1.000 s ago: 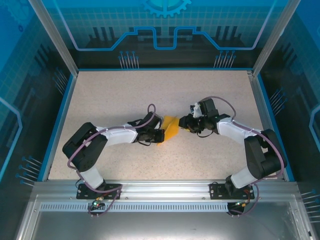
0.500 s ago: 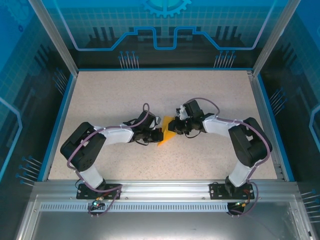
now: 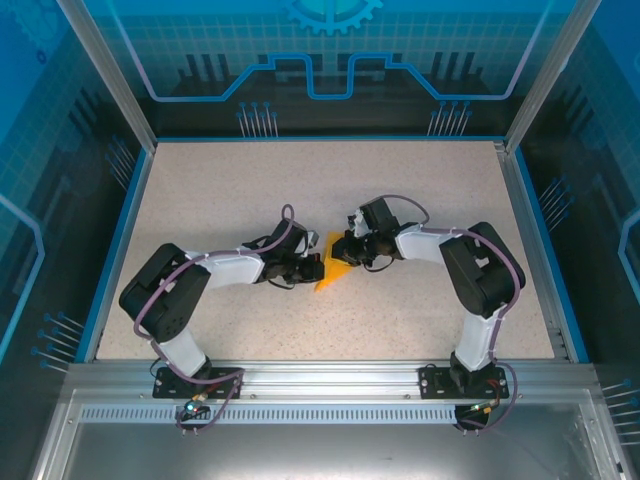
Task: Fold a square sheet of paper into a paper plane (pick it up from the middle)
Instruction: Fourth fold the wing at the center of the table.
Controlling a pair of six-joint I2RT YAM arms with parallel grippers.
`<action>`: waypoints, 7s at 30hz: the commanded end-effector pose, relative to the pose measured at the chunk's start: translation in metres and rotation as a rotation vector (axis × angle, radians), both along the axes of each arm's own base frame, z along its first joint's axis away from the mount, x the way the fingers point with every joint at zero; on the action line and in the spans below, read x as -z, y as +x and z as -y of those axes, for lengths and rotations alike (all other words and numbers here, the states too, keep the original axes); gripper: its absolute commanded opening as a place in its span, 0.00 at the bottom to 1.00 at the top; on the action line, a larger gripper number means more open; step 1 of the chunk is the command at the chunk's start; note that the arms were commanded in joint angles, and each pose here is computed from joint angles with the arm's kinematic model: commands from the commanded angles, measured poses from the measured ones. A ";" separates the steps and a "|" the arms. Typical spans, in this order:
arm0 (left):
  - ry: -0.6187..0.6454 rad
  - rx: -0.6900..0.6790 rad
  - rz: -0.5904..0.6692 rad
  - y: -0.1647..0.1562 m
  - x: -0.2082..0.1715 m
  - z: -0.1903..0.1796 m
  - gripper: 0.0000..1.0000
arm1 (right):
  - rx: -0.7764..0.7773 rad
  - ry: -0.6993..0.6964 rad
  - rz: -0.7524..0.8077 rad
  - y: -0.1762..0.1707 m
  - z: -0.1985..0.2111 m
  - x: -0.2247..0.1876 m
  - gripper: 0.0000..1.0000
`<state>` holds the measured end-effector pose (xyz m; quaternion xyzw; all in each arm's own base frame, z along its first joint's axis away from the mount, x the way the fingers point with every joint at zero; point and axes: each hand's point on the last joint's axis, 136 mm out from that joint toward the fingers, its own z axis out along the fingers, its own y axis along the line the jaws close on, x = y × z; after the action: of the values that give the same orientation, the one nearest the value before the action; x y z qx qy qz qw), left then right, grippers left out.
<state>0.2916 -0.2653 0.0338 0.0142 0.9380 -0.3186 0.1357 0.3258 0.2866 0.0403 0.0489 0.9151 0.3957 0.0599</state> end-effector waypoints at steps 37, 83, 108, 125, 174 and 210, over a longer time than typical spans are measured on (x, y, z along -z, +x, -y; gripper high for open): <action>-0.198 0.022 -0.160 0.004 0.015 -0.003 0.00 | 0.002 0.047 0.033 0.008 -0.012 -0.018 0.14; 0.268 0.121 0.116 -0.009 0.005 -0.005 0.53 | -0.061 -0.073 0.001 -0.013 0.000 -0.008 0.20; 0.535 0.143 0.280 0.000 0.012 0.001 0.36 | -0.049 -0.051 0.009 -0.008 0.003 -0.015 0.20; 0.523 0.157 0.283 -0.003 0.008 0.006 0.08 | -0.032 -0.045 0.025 -0.005 0.011 -0.026 0.22; -0.041 -0.074 -0.012 -0.017 0.012 -0.019 0.00 | -0.079 -0.009 0.003 -0.005 -0.018 -0.011 0.15; -0.100 -0.124 -0.212 -0.016 0.031 -0.026 0.00 | -0.072 -0.043 -0.041 0.005 -0.014 0.012 0.15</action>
<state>0.2787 -0.2483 0.0142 -0.0558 0.9240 -0.3699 0.0792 0.3264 0.2958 0.0271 0.0286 0.9293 0.3667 0.0337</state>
